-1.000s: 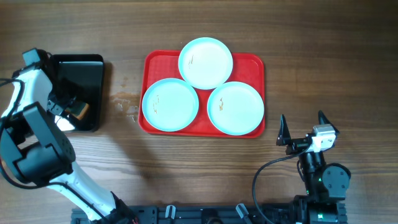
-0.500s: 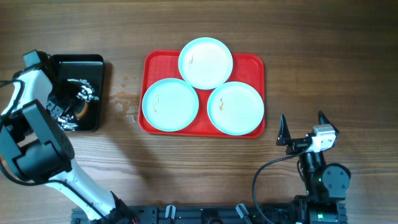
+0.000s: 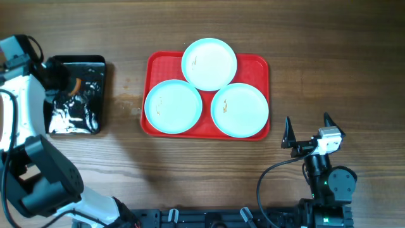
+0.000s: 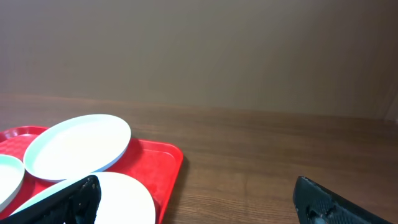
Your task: Clean dirty plates on tray and stack at the side
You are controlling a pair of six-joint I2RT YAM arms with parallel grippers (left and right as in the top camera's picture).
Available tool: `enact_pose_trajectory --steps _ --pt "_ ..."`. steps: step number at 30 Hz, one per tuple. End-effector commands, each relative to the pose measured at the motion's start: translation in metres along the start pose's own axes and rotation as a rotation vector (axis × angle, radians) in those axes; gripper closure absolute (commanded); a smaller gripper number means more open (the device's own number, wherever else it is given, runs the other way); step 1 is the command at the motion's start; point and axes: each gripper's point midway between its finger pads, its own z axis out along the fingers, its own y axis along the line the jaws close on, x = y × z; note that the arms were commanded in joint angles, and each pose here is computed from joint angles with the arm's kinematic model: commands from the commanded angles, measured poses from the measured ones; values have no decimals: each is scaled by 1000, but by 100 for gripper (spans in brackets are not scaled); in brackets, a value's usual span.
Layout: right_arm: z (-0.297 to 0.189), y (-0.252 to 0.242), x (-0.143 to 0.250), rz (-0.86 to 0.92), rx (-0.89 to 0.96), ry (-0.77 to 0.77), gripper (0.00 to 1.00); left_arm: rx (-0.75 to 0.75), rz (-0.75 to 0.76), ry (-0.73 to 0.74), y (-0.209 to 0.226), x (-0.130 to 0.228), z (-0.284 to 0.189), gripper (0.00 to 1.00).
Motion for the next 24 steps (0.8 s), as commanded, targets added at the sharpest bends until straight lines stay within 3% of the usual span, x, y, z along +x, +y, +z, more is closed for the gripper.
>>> enact_pose_trajectory --steps 1,3,6,9,13,16,19,21,24 --pt "0 -1 -1 -9 6 -6 0 -129 7 74 34 32 52 96" --pt "0 -1 -1 -9 6 -6 0 -135 6 99 37 38 59 96" --pt "0 -1 -1 -9 6 -6 1 -21 30 103 13 33 44 96" --pt "0 -1 -1 -9 6 -6 0 261 166 64 -43 20 -10 96" --pt "0 -1 -1 -9 6 -6 0 374 212 -71 -67 0 -63 96" --pt "0 -1 -1 -9 6 -6 0 213 191 -122 -39 -9 -52 96" --pt "0 -1 -1 -9 6 -6 0 37 172 -60 3 13 6 94" --pt "0 -1 -1 -9 6 -6 0 0 265 -4 15 26 26 96" --pt "0 -1 -1 -9 6 -6 0 39 302 -44 4 16 10 96"
